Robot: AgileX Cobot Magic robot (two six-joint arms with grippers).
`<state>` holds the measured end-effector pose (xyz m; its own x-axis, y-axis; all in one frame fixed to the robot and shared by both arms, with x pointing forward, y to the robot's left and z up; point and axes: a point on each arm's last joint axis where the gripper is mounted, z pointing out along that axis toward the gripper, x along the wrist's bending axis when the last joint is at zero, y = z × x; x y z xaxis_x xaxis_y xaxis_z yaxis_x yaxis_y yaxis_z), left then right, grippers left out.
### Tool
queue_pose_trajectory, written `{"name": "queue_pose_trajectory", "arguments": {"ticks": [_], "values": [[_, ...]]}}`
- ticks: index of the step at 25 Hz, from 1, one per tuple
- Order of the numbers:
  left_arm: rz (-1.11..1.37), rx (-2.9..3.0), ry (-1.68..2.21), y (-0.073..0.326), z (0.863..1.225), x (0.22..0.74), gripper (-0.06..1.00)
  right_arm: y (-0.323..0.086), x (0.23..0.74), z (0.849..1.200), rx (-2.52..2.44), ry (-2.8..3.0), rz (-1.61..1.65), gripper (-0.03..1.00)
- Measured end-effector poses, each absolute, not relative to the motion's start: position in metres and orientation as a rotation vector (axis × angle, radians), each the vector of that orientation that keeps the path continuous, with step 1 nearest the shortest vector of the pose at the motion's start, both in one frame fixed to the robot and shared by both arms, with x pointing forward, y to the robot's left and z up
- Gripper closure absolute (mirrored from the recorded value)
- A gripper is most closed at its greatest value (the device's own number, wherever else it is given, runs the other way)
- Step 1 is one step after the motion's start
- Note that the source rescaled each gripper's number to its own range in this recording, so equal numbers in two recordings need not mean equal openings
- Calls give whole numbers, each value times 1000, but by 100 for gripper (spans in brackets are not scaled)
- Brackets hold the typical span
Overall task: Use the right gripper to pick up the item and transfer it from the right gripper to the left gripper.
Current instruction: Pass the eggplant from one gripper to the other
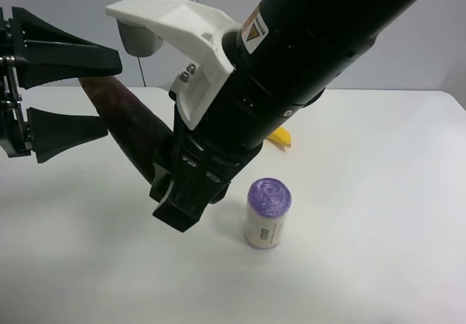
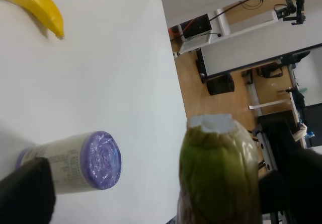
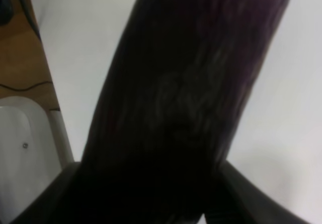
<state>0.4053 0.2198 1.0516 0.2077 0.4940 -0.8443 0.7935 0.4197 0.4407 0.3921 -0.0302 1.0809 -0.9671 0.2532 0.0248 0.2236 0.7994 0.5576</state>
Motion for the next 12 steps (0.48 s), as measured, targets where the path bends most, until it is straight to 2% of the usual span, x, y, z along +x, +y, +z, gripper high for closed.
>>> {"name": "queue_pose_trajectory", "arguments": {"ticks": [1,3,6,12], "values": [[-304,1224,1443,220,1052,405,17,-30,392,1081,387,2931,898,96],[-304,1224,1443,220,1052,405,42,-30,392,1081,387,2931,898,96],[-322,1212,1438,219,1053,405,93,-30,392,1081,387,2934,895,97],[-325,1203,1433,219,1055,406,93,-30,392,1081,387,2932,897,97]]}}
